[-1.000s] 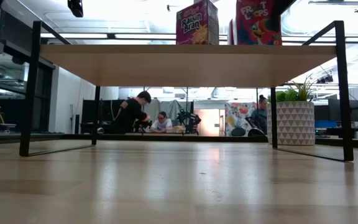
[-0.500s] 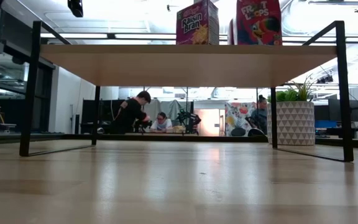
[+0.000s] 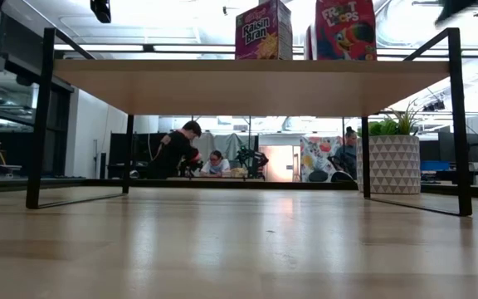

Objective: Stack cereal on shelf
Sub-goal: Adjust the cereal boxes on the shelf

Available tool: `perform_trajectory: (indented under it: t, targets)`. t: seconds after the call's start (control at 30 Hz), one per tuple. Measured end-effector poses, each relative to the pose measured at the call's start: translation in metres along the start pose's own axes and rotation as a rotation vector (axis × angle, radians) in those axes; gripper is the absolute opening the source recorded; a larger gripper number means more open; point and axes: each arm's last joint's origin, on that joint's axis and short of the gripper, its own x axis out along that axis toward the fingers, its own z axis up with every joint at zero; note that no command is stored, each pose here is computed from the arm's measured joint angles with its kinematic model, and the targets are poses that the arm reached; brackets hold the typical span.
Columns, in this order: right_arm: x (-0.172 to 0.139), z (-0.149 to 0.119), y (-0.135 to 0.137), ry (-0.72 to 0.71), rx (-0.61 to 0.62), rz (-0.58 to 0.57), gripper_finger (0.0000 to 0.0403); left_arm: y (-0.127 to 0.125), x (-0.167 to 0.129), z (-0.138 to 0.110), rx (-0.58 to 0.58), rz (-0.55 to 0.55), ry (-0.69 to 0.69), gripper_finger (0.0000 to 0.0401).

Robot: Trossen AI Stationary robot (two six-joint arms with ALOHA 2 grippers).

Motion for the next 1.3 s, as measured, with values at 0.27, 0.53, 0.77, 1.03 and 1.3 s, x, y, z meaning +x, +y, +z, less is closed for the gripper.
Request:
perform_trajectory:
  t: [0.27, 0.53, 0.77, 1.03, 1.3]
  targets:
    - [0.03, -0.043, 0.002, -0.127, 0.098, 0.5, 0.0, 0.0, 0.0, 0.0, 0.014, 0.0, -0.003, 0.0]
    - [0.026, -0.043, 0.031, -0.656, -0.162, 0.775, 0.0, -0.002, 0.004, -0.002, 0.015, 0.002, -0.002, 0.0]
    - [0.033, -0.043, 0.038, -0.744, -0.267, 0.691, 0.0, -0.006, 0.031, -0.023, 0.051, 0.0, 0.03, 0.0]
    - [0.038, -0.04, 0.039, -0.745, -0.269, 0.656, 0.0, -0.009, 0.076, -0.041, 0.088, -0.024, 0.138, 0.0033]
    - [0.029, -0.031, 0.04, -0.804, -0.297, 0.643, 0.0, -0.024, 0.11, -0.055, 0.14, -0.096, 0.204, 0.0112]
